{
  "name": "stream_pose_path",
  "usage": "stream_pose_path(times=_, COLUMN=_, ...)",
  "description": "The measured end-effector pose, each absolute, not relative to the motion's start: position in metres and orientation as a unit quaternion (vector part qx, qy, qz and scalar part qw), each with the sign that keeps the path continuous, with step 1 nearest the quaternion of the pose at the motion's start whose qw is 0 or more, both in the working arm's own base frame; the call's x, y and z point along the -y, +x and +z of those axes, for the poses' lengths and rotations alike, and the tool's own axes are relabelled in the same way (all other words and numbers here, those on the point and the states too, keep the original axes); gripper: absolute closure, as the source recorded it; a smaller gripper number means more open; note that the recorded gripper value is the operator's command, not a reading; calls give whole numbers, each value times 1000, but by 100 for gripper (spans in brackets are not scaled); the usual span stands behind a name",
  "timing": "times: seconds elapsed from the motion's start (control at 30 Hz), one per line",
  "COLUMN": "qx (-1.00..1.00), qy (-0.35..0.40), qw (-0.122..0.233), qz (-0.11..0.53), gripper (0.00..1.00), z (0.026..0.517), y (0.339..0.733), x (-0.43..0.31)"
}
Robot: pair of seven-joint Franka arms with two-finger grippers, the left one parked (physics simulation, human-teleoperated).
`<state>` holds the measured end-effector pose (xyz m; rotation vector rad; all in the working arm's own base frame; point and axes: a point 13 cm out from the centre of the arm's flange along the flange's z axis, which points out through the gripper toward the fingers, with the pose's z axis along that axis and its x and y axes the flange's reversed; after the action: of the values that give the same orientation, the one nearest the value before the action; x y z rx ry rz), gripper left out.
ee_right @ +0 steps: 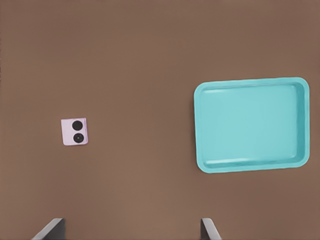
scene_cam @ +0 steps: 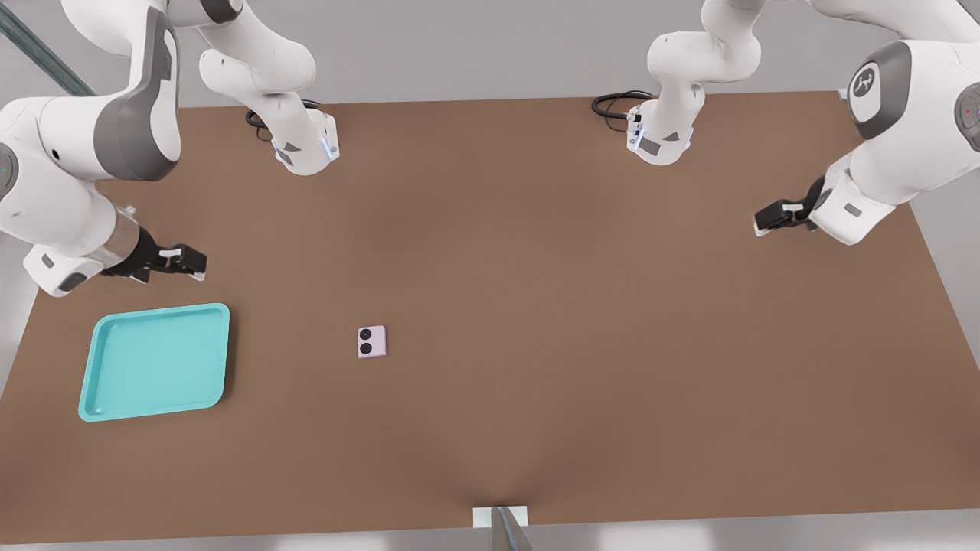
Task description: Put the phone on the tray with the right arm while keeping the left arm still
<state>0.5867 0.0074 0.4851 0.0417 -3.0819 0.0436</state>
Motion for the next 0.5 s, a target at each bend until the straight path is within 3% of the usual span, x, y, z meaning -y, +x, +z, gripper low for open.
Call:
stream_pose_path(times=0.17, qx=1000, qy=18, qw=16, qz=14, gripper=0, z=473, y=605, x=-13)
stream_pose_path(times=0.33, qx=995, qy=89, qw=47, qz=19, gripper=0, z=373, y=639, x=-108)
stream_pose_path(times=0.5, qx=987, qy=146, qw=62, qz=15, gripper=0, z=271, y=640, x=-221)
